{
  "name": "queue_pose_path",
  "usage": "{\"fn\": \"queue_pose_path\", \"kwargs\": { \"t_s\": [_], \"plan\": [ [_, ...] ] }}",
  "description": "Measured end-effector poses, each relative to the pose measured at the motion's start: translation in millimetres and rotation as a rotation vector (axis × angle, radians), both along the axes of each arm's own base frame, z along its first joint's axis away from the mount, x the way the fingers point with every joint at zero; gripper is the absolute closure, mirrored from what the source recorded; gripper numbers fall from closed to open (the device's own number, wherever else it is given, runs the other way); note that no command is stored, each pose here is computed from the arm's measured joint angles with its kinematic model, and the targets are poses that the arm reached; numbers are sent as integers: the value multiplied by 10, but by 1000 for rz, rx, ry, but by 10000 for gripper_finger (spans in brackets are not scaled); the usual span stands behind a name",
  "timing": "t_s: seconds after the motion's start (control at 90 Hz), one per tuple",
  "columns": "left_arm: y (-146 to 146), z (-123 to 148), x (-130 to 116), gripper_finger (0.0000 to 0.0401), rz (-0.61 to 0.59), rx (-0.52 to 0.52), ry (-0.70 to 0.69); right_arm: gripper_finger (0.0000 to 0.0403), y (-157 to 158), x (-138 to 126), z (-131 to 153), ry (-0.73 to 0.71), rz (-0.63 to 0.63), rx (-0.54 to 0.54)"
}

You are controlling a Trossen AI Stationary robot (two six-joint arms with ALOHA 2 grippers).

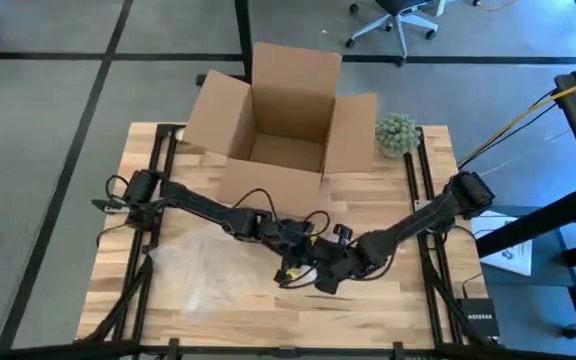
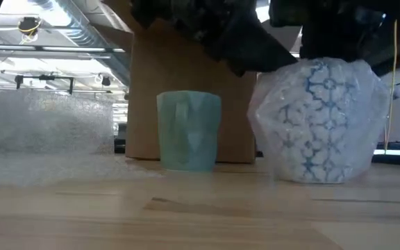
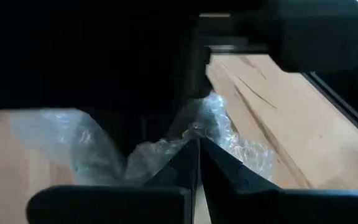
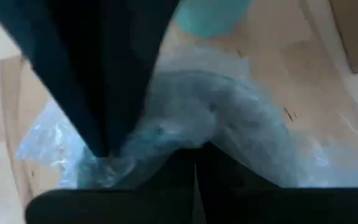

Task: Wrap mug
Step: Wrap the bottom white blue floral mug glass

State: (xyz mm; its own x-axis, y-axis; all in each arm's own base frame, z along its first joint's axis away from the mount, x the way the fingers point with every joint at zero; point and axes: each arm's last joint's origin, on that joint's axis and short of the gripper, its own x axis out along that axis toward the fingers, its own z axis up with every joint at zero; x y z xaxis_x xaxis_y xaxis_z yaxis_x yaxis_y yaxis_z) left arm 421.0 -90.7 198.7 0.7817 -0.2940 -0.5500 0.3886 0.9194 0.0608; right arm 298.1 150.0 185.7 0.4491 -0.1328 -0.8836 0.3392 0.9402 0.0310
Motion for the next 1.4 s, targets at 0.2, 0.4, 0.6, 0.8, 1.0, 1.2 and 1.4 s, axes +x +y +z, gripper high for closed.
{"fn": "queue_pose_path", "kwargs": {
  "t_s": [0.2,0.4,0.6,0.8,1.0,1.2,1.4],
  "plan": [
    [0,1,0,401,1,1,3,403,13,6,22,9,-4,38],
    [3,-7,-5,401,-3,0,13,403,16,-22,494,1,12,51],
    [3,-6,-4,401,-1,-2,11,403,-36,-271,739,15,-45,-30],
    [3,-6,-4,401,-1,-2,12,403,-51,-633,547,147,-212,-198],
    [1,-5,-4,401,-2,-2,11,403,-30,-979,-139,196,-331,-140],
    [1,-4,-3,401,-1,-3,8,403,-106,-1130,-554,-57,-388,-74],
    [1,-3,-3,401,-1,-3,8,403,-99,-1002,-521,-235,-309,-77]
  ]
}}
